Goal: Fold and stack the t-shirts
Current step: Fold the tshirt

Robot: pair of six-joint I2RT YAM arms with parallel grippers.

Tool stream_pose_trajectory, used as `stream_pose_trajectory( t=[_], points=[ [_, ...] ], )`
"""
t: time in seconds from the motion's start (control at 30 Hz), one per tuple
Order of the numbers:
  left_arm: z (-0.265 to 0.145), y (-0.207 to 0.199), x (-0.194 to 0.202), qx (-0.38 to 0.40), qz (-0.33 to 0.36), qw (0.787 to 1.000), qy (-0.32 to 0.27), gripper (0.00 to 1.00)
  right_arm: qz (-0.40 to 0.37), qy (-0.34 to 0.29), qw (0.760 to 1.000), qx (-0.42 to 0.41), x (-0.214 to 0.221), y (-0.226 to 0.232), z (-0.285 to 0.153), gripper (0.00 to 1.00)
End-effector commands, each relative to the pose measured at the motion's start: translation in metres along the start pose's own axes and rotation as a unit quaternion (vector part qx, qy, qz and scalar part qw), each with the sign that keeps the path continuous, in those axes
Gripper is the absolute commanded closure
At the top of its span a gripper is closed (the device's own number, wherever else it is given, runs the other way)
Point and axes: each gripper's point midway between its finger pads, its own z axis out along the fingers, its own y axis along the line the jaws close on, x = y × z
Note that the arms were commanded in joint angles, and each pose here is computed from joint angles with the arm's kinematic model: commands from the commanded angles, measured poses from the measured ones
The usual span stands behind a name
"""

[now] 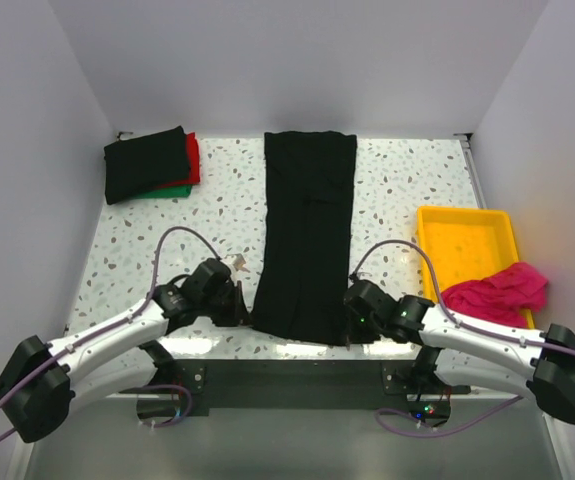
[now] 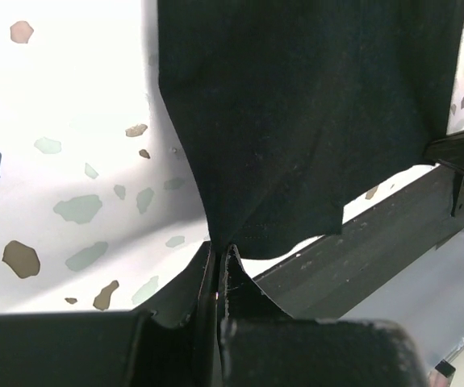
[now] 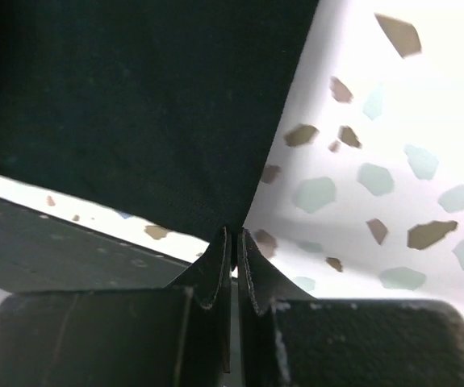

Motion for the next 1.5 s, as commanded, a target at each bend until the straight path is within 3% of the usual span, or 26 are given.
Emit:
stream_pose_trajectory(
  t=[0.0,0.23,0.3,0.4,0.43,0.5,0.53,0.6,0.7,0.8,0.87,1.0,1.07,1.17,1.37,1.47],
  points=[
    [-0.003,0.002,0.004,0.001,-0.014,1.000,-0.004,1.00,0.014,0.009,1.000,0.016,0.012,-0.015,0.003,1.00],
    [0.006,-0.005,0.025,0.057,-0.016,0.998,0.024,0.99,0.014,0.016,1.000,0.012,0.018,-0.019,0.007,1.00],
    [0.006,-0.013,0.026,0.071,-0.005,0.997,0.025,0.84,0.004,0.014,1.000,0.014,0.015,-0.016,0.001,0.95],
    [0.002,-0.019,0.025,0.073,0.012,0.997,0.032,0.65,-0.009,-0.008,1.000,0.015,0.002,-0.014,-0.016,0.80],
    [-0.003,-0.026,0.010,0.068,0.024,0.997,0.009,0.57,-0.016,-0.013,1.000,0.015,-0.003,-0.011,-0.026,0.72],
    [-0.015,-0.025,-0.002,0.038,0.029,0.999,-0.007,0.52,-0.018,-0.040,0.999,-0.006,-0.014,-0.003,-0.042,0.68],
    [-0.028,-0.033,-0.034,0.015,0.032,0.997,-0.065,0.49,-0.021,-0.048,0.999,-0.014,-0.018,0.001,-0.048,0.67],
    [-0.041,-0.030,-0.060,-0.023,0.021,0.994,-0.100,0.44,-0.027,-0.069,0.997,-0.036,-0.030,0.013,-0.061,0.66],
    [-0.061,-0.042,-0.138,-0.055,0.000,0.980,-0.189,0.43,-0.039,-0.073,0.995,-0.060,-0.041,0.035,-0.061,0.66],
    [-0.045,-0.040,-0.203,-0.060,-0.006,0.974,-0.219,0.44,-0.055,-0.073,0.991,-0.100,-0.049,0.063,-0.055,0.68],
    [-0.014,-0.019,-0.240,-0.073,-0.016,0.973,-0.219,0.44,-0.067,-0.079,0.989,-0.109,-0.058,0.079,-0.047,0.68],
    [0.043,-0.024,-0.302,-0.006,0.011,0.981,-0.196,0.46,-0.095,-0.090,0.985,-0.113,-0.070,0.107,-0.035,0.69],
    [0.080,-0.001,-0.314,-0.023,0.026,0.983,-0.179,0.47,-0.104,-0.112,0.982,-0.108,-0.079,0.117,-0.030,0.69],
    [0.108,0.002,-0.346,-0.005,0.062,0.980,-0.189,0.46,-0.110,-0.124,0.981,-0.104,-0.083,0.125,-0.024,0.69],
    [0.140,0.021,-0.369,-0.026,0.078,0.980,-0.183,0.44,-0.131,-0.145,0.976,-0.093,-0.083,0.137,-0.016,0.69],
    [0.142,0.031,-0.377,-0.042,0.082,0.979,-0.184,0.55,-0.153,-0.142,0.975,-0.075,-0.076,0.138,-0.006,0.69]
  ],
)
